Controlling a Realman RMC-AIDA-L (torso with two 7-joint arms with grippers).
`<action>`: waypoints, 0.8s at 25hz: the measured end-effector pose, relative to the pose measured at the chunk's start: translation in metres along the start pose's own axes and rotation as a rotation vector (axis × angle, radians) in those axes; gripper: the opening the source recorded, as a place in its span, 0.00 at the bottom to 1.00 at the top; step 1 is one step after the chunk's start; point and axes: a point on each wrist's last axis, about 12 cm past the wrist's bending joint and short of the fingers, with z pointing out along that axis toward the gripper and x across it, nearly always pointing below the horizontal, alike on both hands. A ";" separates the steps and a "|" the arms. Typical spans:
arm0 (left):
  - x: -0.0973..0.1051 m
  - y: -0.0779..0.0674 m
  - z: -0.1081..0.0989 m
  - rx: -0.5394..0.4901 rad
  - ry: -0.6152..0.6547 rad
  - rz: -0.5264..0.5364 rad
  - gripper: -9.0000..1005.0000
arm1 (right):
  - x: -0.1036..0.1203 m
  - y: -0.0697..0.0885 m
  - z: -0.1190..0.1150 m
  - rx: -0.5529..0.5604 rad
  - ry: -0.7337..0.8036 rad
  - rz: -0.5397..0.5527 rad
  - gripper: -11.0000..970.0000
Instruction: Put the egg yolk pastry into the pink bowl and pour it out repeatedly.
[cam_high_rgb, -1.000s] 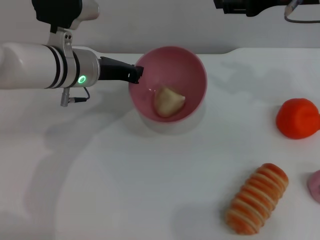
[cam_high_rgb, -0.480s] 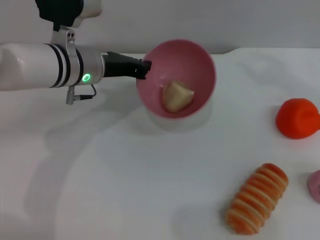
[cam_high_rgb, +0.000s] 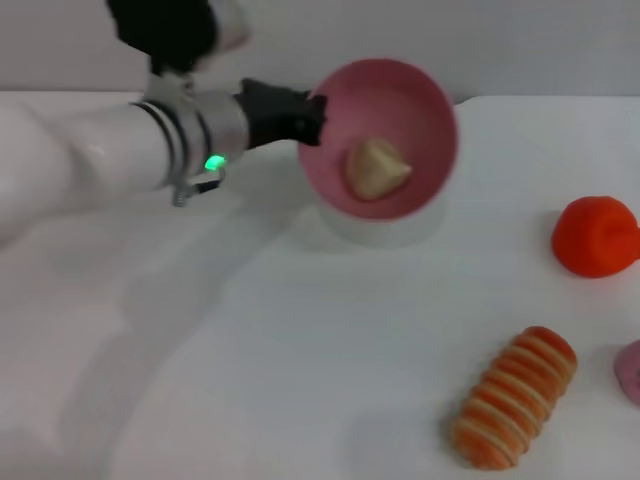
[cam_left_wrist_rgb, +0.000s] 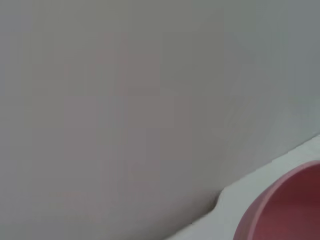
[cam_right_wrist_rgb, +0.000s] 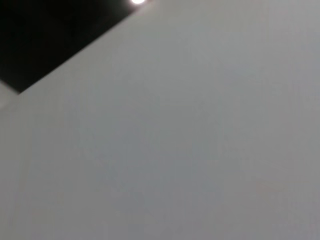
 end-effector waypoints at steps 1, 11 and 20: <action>-0.001 -0.010 0.001 0.000 -0.025 0.043 0.05 | -0.002 -0.001 -0.003 0.011 -0.007 -0.003 0.59; 0.011 -0.085 -0.007 -0.197 -0.391 0.454 0.05 | -0.011 -0.004 -0.005 0.012 -0.036 0.022 0.59; 0.035 -0.095 -0.036 -0.328 -0.614 0.560 0.05 | -0.016 -0.003 0.005 -0.024 -0.055 0.030 0.59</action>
